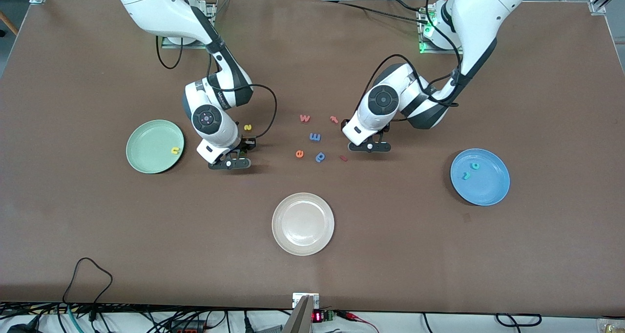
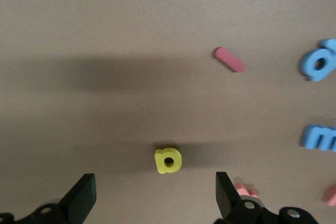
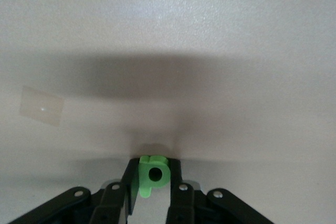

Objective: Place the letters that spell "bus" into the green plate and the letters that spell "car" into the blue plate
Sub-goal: 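Place the p on the green plate while the left gripper reaches the d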

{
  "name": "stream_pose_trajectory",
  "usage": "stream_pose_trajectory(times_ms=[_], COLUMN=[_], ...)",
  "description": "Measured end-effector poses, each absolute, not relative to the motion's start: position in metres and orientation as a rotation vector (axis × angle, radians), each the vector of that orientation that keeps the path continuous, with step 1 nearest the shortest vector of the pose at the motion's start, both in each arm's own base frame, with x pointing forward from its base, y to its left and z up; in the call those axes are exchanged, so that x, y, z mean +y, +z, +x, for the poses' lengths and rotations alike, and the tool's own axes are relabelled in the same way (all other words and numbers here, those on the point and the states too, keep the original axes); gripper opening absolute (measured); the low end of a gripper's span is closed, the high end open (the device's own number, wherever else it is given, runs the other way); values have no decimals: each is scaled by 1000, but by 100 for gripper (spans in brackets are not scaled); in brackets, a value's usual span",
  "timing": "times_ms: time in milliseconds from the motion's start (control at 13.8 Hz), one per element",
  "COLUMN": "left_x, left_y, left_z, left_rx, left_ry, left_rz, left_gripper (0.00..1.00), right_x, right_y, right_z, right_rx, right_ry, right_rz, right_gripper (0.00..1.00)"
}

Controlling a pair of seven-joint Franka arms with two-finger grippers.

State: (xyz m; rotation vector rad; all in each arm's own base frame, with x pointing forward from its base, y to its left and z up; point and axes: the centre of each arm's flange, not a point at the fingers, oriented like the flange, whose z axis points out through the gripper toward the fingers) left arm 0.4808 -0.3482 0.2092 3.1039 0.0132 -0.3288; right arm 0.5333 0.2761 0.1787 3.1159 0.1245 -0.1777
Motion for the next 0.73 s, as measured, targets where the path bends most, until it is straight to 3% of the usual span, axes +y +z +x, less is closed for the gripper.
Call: stream_pose_trajectory(times_ms=[291,436,727], left_x=[-348,-351,-354], left_y=[182,170,167], left_z=[470,463,460], left_rx=[16,16,66], left_ry=[-258,-238,-238], left_rz=[3124,3145,3146], left_gripper=[96,79,70], right_x=[241,188,53], right_y=[222,249,267], right_z=[556,572,589], right_rx=[97,107,91], right_ry=[-164,-205,-301], right_rz=[3126,3131,3154], right_gripper=[28,28,28])
